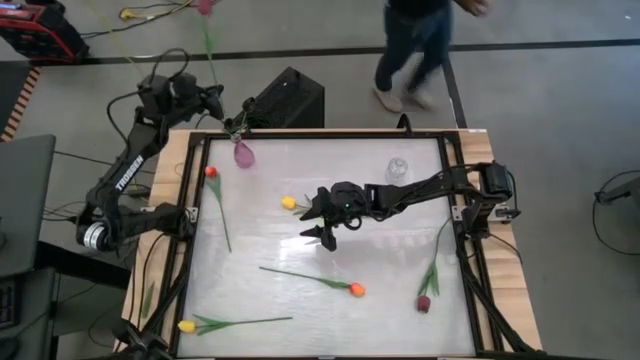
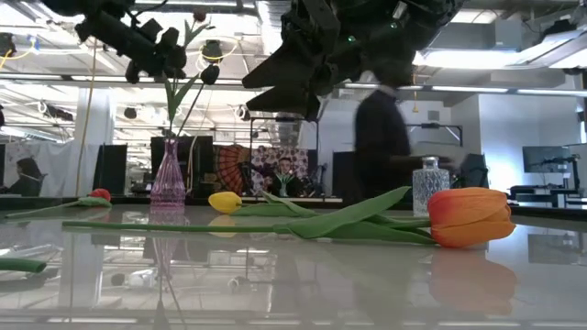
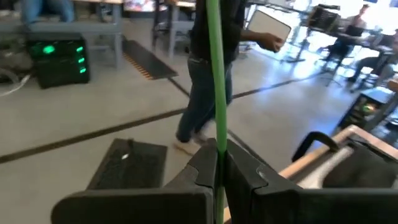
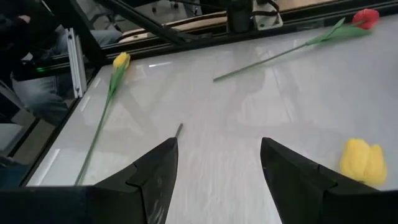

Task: Sort flowers into vase by color
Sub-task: Put the top red tulip into the violet vase

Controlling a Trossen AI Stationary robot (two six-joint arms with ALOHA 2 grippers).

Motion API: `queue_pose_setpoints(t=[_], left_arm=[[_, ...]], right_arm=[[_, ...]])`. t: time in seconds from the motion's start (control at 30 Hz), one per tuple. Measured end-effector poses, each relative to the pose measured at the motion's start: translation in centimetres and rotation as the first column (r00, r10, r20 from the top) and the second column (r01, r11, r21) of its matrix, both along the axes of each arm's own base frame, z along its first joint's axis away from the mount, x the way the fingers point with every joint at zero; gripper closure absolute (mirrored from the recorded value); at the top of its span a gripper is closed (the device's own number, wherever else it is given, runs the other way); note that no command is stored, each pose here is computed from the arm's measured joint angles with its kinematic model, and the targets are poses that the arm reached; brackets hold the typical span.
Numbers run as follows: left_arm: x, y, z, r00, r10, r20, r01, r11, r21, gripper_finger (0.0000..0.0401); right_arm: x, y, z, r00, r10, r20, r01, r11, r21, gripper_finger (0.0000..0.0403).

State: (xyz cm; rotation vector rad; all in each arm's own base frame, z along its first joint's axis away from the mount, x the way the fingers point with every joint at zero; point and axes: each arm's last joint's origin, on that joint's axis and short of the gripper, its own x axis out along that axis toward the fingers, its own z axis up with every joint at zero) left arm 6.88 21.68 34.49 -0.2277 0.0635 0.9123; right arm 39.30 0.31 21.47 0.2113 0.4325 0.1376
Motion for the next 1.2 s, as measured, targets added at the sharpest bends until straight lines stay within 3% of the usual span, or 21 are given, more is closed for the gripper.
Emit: queue_pose_setpoints(t=[0.27,0.73,1.2], left_arm=[[0.0,-0.8,-3.4,0.994,-0.004,0.111,0.004,1.0,0.007,0.0401],[-0.4,-2.1,-8.6,0.991,0.026,0.129,-0.021,0.999,-0.038,0.0401],[0.0,-2.6,-10.5,0.993,-0.02,0.117,0.023,1.0,-0.02,0.0401]], right_arm=[[-0.2,0.0,-0.4,0.999,0.0,-0.046,0.0,1.0,-0.001,0.0148],[-0.2,0.0,-0.5,0.999,0.007,-0.05,-0.007,1.0,-0.016,0.0148],[-0.2,0.0,-0.3,0.999,0.001,-0.039,-0.002,1.0,-0.005,0.0148]])
